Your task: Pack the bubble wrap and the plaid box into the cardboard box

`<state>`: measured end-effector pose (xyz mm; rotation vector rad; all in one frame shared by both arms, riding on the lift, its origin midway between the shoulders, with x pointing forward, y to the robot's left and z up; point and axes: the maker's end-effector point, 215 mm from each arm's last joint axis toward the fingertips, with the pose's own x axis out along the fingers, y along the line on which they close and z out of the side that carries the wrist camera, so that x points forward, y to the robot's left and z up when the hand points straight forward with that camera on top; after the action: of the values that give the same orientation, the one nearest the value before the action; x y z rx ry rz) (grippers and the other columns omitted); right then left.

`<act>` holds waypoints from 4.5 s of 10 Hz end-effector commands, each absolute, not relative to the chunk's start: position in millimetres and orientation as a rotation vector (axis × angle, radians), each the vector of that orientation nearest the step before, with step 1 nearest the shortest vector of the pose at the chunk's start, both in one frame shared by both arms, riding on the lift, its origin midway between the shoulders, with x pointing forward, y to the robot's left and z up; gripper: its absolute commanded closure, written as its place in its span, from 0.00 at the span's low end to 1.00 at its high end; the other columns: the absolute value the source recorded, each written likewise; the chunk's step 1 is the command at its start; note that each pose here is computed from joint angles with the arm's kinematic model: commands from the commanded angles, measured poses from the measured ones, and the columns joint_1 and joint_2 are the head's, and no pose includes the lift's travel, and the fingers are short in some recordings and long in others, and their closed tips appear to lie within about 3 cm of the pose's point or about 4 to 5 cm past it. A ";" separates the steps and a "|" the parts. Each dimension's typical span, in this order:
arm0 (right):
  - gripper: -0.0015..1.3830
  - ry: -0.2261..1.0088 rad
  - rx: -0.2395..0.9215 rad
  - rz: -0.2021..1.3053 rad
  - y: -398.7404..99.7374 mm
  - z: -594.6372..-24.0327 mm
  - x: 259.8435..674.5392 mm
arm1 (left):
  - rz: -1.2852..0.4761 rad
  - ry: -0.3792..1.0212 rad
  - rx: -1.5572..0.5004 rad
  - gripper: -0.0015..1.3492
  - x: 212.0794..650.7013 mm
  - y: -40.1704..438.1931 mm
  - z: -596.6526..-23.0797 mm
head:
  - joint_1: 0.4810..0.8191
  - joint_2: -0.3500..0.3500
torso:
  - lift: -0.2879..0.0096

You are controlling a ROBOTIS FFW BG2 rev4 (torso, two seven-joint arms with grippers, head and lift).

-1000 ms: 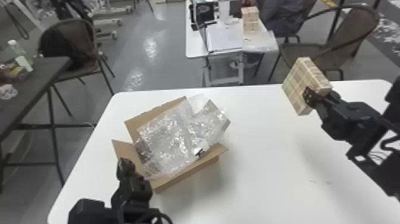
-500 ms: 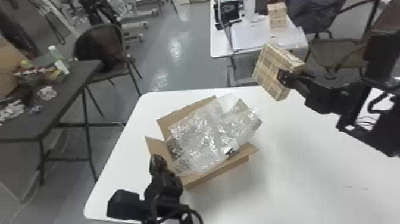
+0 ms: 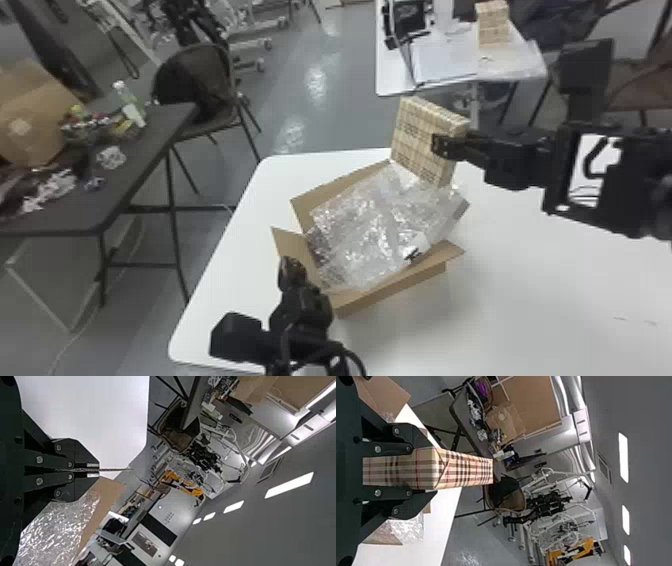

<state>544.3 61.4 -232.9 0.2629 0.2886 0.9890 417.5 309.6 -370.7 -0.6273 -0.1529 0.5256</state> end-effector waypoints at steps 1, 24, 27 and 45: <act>0.78 0.370 0.299 1.029 75.7 -251.4 539.4 | 0.526 -0.153 -0.627 0.89 417.5 309.6 -370.7 | 0.63 1.00 | 0.63; 0.14 -0.007 0.285 0.084 -220.8 -384.6 501.7 | 0.567 -0.170 -0.675 0.89 408.6 321.5 -377.8 | 0.63 0.70 | 0.63; 0.14 0.020 0.249 0.004 -245.8 -406.7 471.4 | 0.603 -0.195 -0.713 0.89 407.9 330.0 -378.3 | 0.63 0.65 | 0.63; 0.14 0.068 0.232 0.014 -236.7 -422.4 466.6 | 1.043 -0.654 -0.847 0.04 322.0 431.5 -353.7 | 0.63 0.87 | 0.63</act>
<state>466.8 -237.0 -423.4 0.2338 0.0701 0.0140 323.9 427.7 -360.2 -0.8672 -0.6327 1.0490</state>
